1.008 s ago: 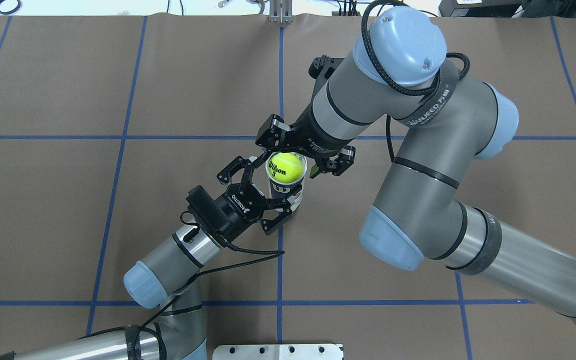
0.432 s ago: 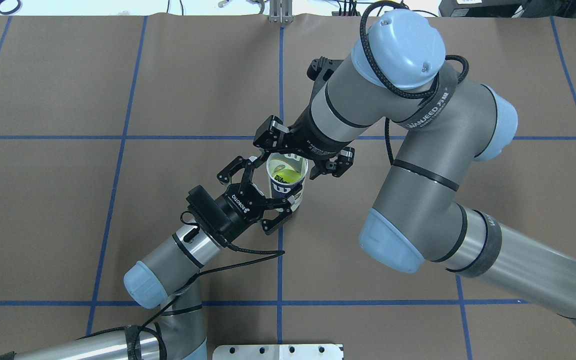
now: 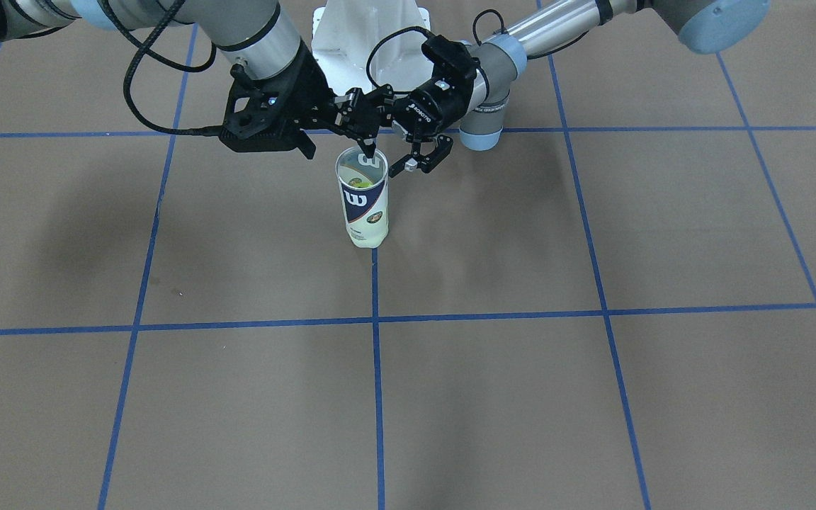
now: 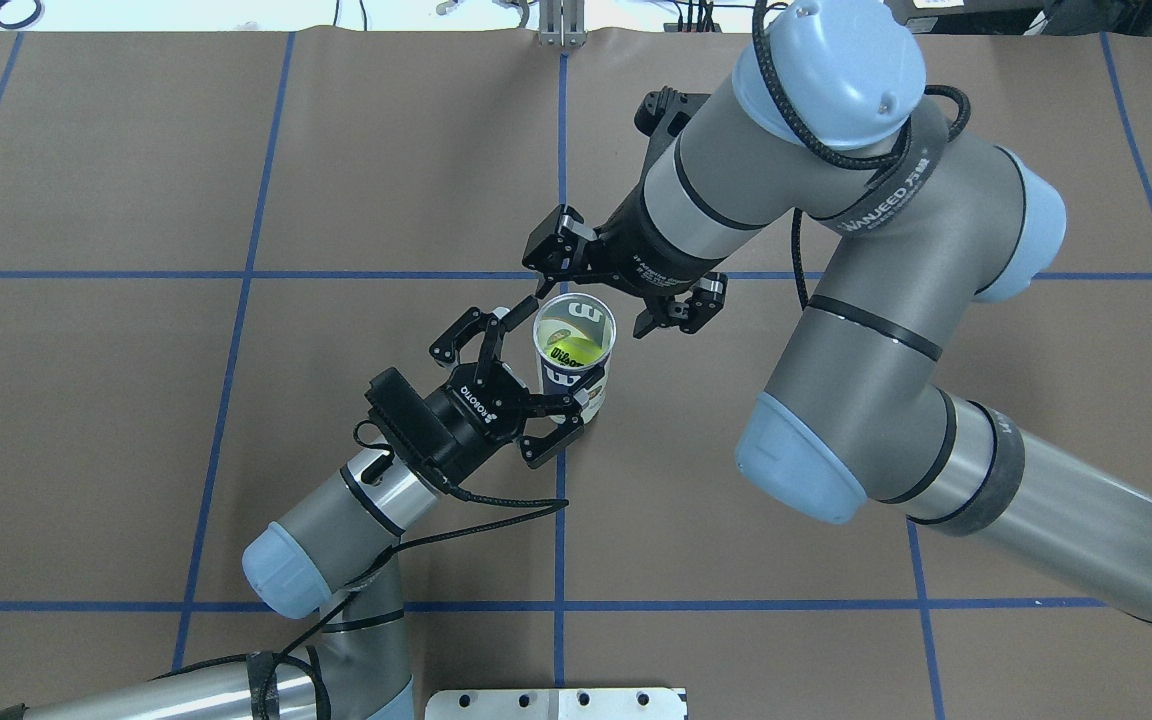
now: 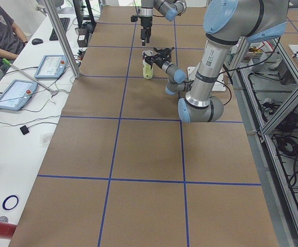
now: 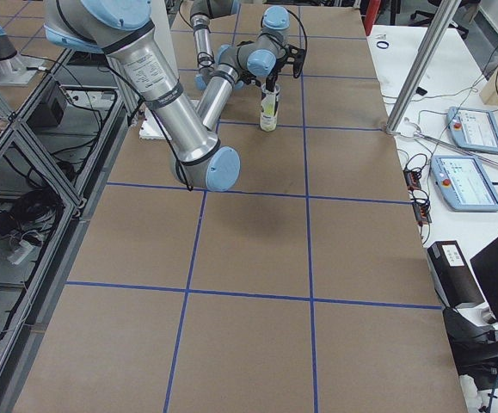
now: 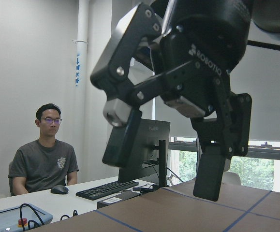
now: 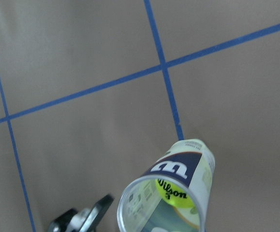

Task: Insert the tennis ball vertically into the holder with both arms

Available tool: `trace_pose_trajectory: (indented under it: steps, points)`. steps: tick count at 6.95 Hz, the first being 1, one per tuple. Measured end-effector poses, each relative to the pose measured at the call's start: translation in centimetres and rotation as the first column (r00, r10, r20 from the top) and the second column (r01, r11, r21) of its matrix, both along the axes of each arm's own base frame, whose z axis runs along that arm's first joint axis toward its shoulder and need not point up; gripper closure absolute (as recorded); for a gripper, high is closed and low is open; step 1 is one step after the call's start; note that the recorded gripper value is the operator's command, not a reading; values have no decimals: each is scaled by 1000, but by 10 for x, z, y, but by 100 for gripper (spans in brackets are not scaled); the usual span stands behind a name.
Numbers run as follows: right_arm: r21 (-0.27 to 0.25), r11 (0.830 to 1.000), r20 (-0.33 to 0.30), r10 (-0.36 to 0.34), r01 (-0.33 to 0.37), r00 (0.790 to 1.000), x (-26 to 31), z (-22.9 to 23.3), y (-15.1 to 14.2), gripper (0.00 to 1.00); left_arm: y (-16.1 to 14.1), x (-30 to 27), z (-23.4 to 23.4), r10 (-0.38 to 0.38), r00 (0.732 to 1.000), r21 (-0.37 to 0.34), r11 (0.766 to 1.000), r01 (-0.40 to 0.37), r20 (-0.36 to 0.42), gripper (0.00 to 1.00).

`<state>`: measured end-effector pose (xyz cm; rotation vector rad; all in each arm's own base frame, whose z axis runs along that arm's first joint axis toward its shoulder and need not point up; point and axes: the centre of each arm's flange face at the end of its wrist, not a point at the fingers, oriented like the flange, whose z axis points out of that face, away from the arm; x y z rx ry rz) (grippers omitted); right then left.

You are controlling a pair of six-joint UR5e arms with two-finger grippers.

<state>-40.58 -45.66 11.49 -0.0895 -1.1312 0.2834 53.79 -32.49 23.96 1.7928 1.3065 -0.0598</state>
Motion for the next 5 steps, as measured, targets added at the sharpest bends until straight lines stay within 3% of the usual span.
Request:
trace_pose_trajectory:
  steps: [2, 3, 4, 5]
  points:
    - [-10, 999, -36, 44, -44, 998, 27, 30, -24, 2, 12, -60, 3, -10, 998, 2, 1000, 10, -68, 4]
    - [14, 999, -70, 47, -46, 996, 41, 55, -35, 2, 11, -86, 10, -56, 994, -45, 998, 52, -96, 4]
    - [47, 998, -109, 43, -38, 993, 57, 83, -45, 2, -1, -105, 22, -152, 983, -135, 981, 138, -105, 4]
    - [88, 996, -155, 36, -22, 987, 75, 114, -57, 2, -21, -126, 45, -273, 959, -233, 940, 249, -77, 4]
